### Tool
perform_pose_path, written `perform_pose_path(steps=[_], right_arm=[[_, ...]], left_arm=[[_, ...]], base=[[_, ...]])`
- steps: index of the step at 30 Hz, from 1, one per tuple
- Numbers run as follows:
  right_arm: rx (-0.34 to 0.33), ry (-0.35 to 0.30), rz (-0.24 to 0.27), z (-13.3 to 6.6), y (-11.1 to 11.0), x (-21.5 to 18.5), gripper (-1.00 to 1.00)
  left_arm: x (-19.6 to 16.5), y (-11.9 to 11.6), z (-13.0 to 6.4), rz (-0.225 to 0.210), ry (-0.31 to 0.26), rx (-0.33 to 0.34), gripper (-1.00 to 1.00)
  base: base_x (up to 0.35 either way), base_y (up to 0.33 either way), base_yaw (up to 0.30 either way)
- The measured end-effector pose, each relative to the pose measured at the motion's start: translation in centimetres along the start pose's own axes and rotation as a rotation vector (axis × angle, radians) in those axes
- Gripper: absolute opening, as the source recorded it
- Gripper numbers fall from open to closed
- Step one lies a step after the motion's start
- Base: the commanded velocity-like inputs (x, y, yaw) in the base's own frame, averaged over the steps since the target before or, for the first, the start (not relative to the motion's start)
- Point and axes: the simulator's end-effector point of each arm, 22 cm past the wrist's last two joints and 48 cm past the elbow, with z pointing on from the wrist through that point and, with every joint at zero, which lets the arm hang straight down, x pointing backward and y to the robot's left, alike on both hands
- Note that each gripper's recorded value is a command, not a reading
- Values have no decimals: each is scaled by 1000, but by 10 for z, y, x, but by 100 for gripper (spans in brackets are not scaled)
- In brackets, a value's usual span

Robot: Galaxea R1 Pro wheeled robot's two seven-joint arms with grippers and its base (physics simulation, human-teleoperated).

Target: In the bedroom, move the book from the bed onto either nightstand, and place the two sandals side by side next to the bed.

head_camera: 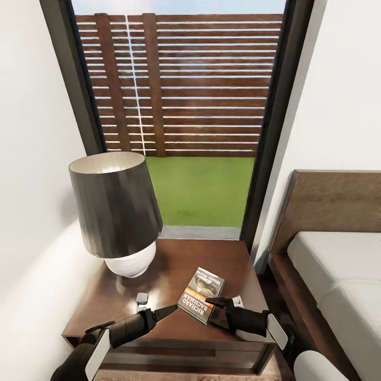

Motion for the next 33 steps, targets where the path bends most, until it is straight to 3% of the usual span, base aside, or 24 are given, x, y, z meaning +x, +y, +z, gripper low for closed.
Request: perform_pose_path(steps=[13,28,33], right_arm=[[0,0,0,0,0,0,100],[-25,-14,-54,-6,30,-2,100],[-24,-14,-54,-9,42,-4,100]], left_arm=[[0,0,0,0,0,0,100],[-13,-26,0,56,-11,22,100],[-20,-35,1,56,-11,22,100]], base=[[0,0,0],[0,0,0],[0,0,0]])
